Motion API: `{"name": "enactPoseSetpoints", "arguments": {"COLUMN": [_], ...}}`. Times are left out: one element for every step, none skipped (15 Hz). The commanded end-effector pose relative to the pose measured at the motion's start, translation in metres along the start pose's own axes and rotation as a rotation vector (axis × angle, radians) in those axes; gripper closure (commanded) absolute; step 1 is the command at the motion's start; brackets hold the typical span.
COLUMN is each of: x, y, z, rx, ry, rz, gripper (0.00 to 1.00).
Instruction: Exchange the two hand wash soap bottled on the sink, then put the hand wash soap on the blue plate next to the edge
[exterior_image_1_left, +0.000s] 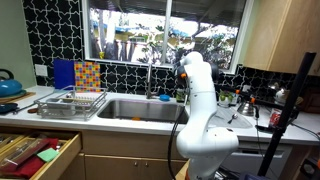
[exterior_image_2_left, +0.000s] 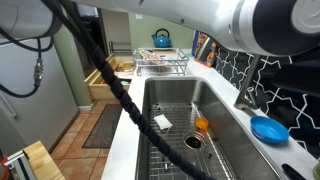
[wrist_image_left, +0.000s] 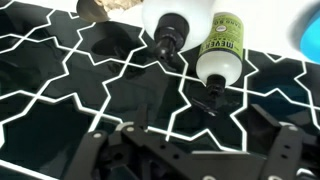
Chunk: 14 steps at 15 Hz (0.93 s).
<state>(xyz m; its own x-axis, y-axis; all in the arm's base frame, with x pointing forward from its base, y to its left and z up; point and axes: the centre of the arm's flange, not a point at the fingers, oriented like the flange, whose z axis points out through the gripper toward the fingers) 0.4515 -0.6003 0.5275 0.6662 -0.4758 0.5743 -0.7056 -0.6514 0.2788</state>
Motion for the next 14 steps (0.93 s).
{"name": "enactPoseSetpoints", "arguments": {"x": [0.032,0.034,0.037,0.039,0.042,0.043,0.043,0.044,0.044,0.045,0.045,0.046,0.047,0.048], "y": [0.005,0.005,0.004,0.003,0.002,0.001,-0.001,-0.004,-0.005,-0.008,-0.009,-0.011,-0.013,-0.014], "z": [0.028,0.032,0.038,0.044,0.05,0.054,0.06,0.066,0.071,0.075,0.078,0.082,0.086,0.088], "rx": [0.022,0.02,0.019,0.02,0.018,0.029,0.04,0.05,0.059,0.077,0.085,0.088,0.078,0.06], "ry": [-0.044,-0.042,-0.023,-0.01,0.003,-0.003,0.0,-0.012,-0.011,-0.016,-0.015,-0.009,0.002,0.013], "rz": [-0.135,-0.164,-0.181,-0.188,-0.181,-0.181,-0.169,-0.167,-0.159,-0.152,-0.15,-0.148,-0.145,-0.136], "gripper": [0.0,0.0,0.0,0.0,0.0,0.0,0.0,0.0,0.0,0.0,0.0,0.0,0.0,0.03]}}
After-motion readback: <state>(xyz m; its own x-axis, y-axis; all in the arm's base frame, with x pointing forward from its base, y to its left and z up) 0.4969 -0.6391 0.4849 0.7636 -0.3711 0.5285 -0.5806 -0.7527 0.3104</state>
